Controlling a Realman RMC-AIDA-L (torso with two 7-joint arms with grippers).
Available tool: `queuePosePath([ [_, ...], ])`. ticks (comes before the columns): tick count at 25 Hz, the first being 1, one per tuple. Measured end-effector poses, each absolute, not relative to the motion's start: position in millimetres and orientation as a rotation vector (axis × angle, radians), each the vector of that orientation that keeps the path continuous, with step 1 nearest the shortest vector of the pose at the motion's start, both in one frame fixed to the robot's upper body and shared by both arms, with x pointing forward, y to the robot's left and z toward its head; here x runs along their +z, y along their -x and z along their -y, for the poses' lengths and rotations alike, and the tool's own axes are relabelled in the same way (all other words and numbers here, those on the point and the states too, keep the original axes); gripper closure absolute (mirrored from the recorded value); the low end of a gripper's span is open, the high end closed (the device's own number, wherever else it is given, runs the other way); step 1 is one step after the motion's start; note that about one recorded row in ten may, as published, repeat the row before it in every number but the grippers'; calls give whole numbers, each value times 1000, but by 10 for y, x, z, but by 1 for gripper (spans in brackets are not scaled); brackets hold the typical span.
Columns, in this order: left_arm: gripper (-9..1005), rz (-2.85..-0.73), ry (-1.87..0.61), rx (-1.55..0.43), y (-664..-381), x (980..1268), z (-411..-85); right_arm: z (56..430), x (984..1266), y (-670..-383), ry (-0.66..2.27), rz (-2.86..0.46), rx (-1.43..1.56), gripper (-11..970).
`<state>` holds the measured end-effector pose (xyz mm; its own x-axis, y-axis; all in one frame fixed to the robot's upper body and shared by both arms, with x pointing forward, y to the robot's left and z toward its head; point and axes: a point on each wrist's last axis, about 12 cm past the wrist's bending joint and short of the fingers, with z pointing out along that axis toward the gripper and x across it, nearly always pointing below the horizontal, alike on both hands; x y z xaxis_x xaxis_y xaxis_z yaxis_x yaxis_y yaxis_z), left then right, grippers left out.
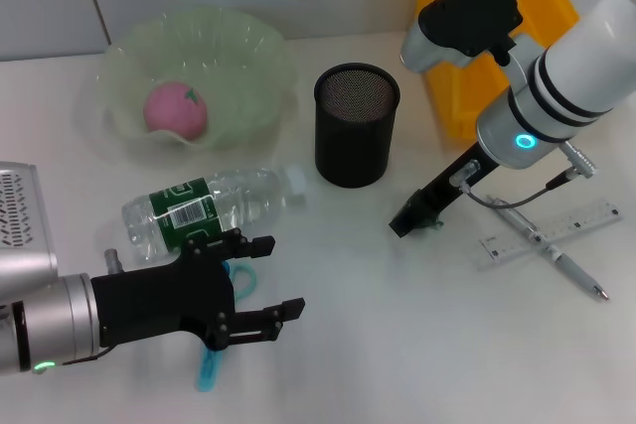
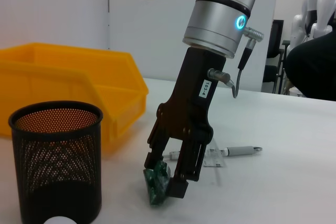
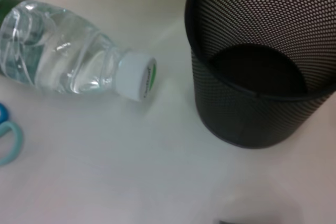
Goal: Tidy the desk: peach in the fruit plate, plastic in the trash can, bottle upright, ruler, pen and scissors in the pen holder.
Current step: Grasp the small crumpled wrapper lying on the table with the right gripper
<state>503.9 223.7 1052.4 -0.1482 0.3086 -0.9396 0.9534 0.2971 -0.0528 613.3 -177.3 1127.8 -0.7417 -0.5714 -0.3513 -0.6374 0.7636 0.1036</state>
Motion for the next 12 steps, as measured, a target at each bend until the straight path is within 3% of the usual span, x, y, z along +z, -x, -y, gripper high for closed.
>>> queuePosePath([
  [12,213,-1654,-1171,-881,-5044,10522,-2244,1727,11184,-6140,951,-2660,298,144],
])
